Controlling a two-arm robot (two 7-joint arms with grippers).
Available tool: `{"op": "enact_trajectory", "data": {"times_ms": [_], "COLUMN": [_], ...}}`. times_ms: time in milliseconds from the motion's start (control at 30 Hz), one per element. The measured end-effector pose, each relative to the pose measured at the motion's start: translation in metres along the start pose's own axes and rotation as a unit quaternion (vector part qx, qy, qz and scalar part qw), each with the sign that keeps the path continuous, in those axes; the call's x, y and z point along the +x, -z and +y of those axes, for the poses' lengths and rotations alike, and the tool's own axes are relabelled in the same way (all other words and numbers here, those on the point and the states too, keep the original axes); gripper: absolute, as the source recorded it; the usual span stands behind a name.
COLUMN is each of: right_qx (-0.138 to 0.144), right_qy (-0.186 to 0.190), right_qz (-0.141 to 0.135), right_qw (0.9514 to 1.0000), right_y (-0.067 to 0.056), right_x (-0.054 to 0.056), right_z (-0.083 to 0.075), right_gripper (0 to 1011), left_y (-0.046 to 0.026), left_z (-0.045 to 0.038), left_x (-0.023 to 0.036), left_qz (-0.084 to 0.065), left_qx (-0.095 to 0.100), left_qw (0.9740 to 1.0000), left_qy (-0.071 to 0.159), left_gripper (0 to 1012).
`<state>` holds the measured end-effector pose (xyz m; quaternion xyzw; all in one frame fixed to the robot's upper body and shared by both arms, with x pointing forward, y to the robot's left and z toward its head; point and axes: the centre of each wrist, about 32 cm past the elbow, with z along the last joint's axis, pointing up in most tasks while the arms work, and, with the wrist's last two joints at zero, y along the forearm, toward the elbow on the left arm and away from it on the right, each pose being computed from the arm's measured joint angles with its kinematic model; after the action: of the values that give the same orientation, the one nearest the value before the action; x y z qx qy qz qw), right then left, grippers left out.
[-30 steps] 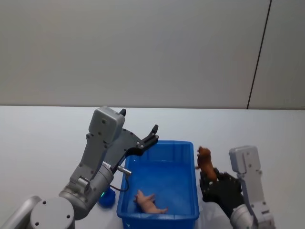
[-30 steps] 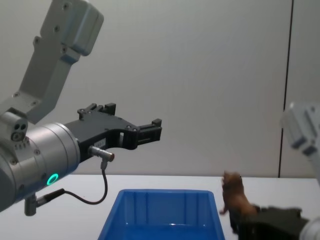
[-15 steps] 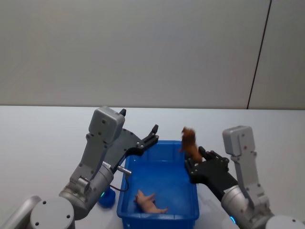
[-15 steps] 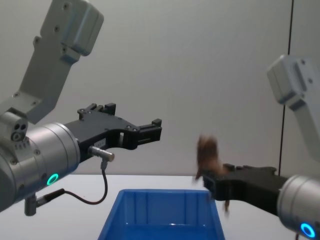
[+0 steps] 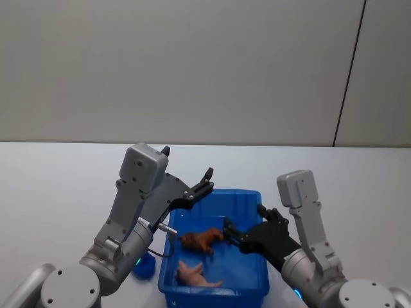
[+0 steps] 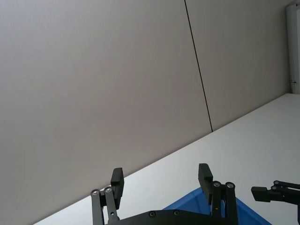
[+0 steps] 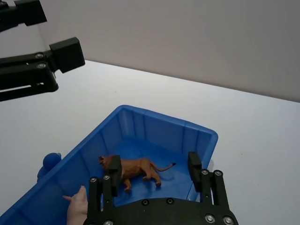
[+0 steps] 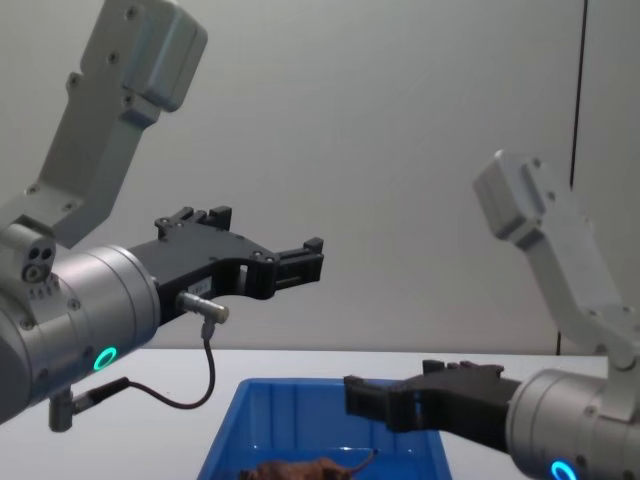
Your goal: Pick up the two dolls from the table and place them into the box.
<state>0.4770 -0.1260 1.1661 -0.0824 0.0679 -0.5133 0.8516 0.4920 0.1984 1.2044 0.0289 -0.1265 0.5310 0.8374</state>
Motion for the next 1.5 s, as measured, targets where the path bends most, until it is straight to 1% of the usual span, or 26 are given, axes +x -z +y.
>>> {"op": "enact_trajectory", "data": {"times_ms": [33,100,167,200,233,467,700,933,967,1133,1500], "right_qx": [-0.002,-0.003,-0.005,-0.005,-0.005,0.004,0.018,0.024,0.024,0.024,0.023], "right_qy": [-0.001,-0.001,0.0,0.001,0.001,0.023,0.06,0.104,0.114,0.14,0.168], "right_qz": [0.0,0.0,-0.001,-0.001,-0.002,-0.007,-0.013,-0.016,-0.017,-0.02,-0.023], "right_qw": [1.0,1.0,1.0,1.0,1.0,0.9997,0.9979,0.9941,0.993,0.9896,0.9853], "right_y": [0.001,0.001,0.002,0.002,0.002,0.004,0.005,0.008,0.009,0.013,0.016], "right_x": [0.0,0.0,0.0,0.0,0.0,0.003,0.007,0.013,0.014,0.018,0.023], "right_z": [0.001,0.002,0.003,0.003,0.003,-0.001,-0.011,-0.024,-0.027,-0.036,-0.046], "right_gripper": [843,912,942,985,1001,1001,1001,1001,1001,1001,1001], "left_y": [0.0,0.0,0.0,0.0,0.0,0.0,0.0,0.0,0.0,0.0,0.0], "left_z": [0.0,0.0,0.0,0.0,0.0,0.0,0.0,0.0,0.0,0.0,0.0], "left_x": [0.0,0.0,0.0,0.0,0.0,0.0,0.0,0.0,0.0,0.0,0.0], "left_qz": [0.0,0.0,0.0,0.0,0.0,0.0,0.0,0.0,0.0,0.0,0.0], "left_qx": [0.0,0.0,0.0,0.0,0.0,0.0,0.0,0.0,0.0,0.0,0.0], "left_qw": [1.0,1.0,1.0,1.0,1.0,1.0,1.0,1.0,1.0,1.0,1.0], "left_qy": [0.0,0.0,0.0,0.0,0.0,0.0,0.0,0.0,0.0,0.0,0.0], "left_gripper": [1001,1001,1001,1001,1001,1001,1001,1001,1001,1001,1001]}}
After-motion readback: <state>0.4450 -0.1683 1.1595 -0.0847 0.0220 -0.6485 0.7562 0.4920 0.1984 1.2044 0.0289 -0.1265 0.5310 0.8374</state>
